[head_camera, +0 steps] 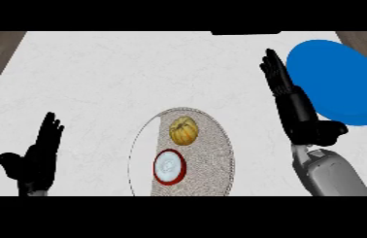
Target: Pick the can from the placemat and place it in the plate
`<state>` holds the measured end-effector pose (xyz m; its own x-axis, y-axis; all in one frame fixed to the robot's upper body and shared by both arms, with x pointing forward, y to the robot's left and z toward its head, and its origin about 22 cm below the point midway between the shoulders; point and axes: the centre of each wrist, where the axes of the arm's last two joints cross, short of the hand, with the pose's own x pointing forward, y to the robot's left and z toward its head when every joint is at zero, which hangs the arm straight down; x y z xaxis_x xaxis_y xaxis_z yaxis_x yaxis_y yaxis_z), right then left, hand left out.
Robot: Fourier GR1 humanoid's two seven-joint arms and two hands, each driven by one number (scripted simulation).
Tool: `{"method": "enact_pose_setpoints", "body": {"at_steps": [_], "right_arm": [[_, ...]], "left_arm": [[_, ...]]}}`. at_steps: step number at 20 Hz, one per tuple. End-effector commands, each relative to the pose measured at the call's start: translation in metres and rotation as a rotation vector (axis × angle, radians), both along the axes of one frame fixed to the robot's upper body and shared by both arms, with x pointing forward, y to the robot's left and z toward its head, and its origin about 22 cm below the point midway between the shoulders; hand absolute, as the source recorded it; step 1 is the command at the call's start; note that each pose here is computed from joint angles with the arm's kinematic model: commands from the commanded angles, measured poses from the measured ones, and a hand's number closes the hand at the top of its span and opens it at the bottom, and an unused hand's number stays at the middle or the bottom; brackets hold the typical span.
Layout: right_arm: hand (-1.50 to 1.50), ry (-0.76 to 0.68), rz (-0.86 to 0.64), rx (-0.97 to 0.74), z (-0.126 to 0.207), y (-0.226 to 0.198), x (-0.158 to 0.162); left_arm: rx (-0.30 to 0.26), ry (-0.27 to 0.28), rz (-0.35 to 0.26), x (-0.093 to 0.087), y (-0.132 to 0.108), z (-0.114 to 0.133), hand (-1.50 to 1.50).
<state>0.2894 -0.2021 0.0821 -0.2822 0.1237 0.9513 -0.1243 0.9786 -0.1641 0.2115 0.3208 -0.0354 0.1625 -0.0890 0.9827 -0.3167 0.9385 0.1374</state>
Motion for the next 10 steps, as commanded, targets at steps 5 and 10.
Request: {"method": "enact_pose_setpoints", "body": {"at_steps": [5, 10], "right_arm": [[1.5, 0.122, 0.722, 0.059, 0.013, 0.106, -0.026], [1.5, -0.478, 0.542, -0.747, 0.061, 0.068, 0.0]], "left_arm": [[0.062, 0.029, -0.16, 0.029, -0.038, 0.016, 0.0], [0.026, 0.133, -0.188, 0.018, -0.041, 0.003, 0.0]]}}
